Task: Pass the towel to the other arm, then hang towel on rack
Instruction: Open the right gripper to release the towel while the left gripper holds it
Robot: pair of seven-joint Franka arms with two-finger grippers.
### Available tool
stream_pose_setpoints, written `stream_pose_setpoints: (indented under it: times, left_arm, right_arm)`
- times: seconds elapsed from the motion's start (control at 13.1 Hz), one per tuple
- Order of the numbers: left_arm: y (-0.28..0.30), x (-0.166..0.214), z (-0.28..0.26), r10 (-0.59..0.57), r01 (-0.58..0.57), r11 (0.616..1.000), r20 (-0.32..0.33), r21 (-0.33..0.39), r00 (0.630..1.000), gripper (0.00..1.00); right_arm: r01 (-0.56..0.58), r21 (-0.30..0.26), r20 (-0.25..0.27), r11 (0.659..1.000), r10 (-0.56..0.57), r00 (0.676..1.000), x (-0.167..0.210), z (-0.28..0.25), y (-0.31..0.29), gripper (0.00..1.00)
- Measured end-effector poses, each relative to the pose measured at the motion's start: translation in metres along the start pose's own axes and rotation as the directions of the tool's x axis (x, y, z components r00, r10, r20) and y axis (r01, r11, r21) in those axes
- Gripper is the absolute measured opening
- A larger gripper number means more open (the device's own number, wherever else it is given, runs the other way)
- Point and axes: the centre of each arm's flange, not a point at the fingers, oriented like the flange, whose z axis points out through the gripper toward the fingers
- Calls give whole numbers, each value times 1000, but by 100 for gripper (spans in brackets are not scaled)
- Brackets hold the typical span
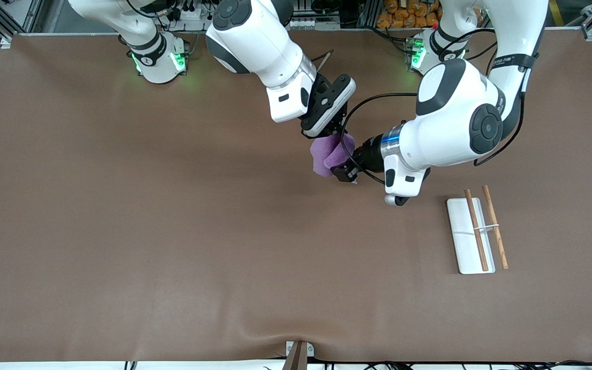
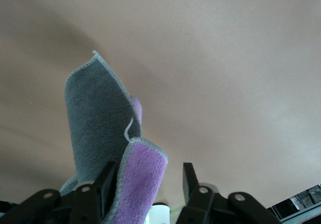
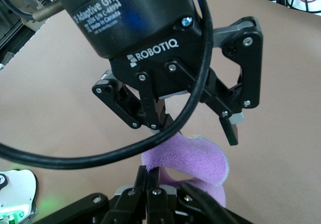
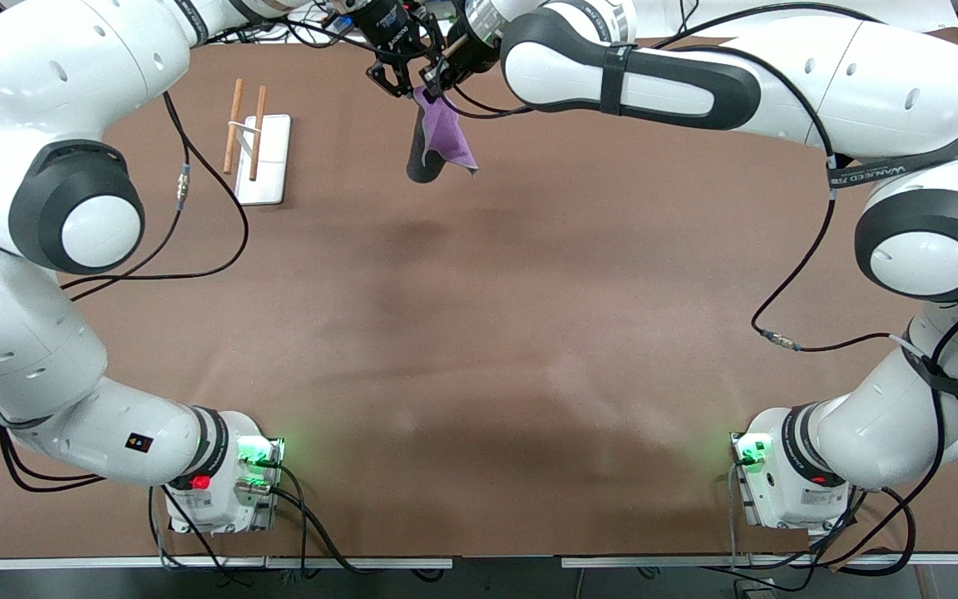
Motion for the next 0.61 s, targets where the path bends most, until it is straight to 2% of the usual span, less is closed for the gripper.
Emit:
stream_pose_setpoints:
  times: [0.08, 0.15, 0.38, 0.46, 0.61]
  left_arm:
    - [0, 0, 0, 0, 0, 1000, 1, 3, 1000, 49]
    - [-1, 0, 0, -2, 2, 1000, 3, 3, 1000, 48]
    - [-1, 2, -3, -19, 19, 1000, 29, -13, 999, 18]
    - [-1, 3, -4, -22, 23, 1000, 34, -16, 999, 18]
    - [-1, 3, -4, -23, 24, 1000, 35, -17, 999, 2]
  right_arm:
    - [0, 0, 0, 1000, 0, 1000, 0, 0, 0, 2]
    - [0, 0, 0, 1000, 0, 1000, 0, 0, 0, 2]
    - [0, 0, 0, 1000, 0, 1000, 0, 0, 0, 2]
    - [0, 0, 0, 1000, 0, 1000, 0, 0, 0, 2]
    - [0, 0, 0, 1000, 0, 1000, 0, 0, 0, 2]
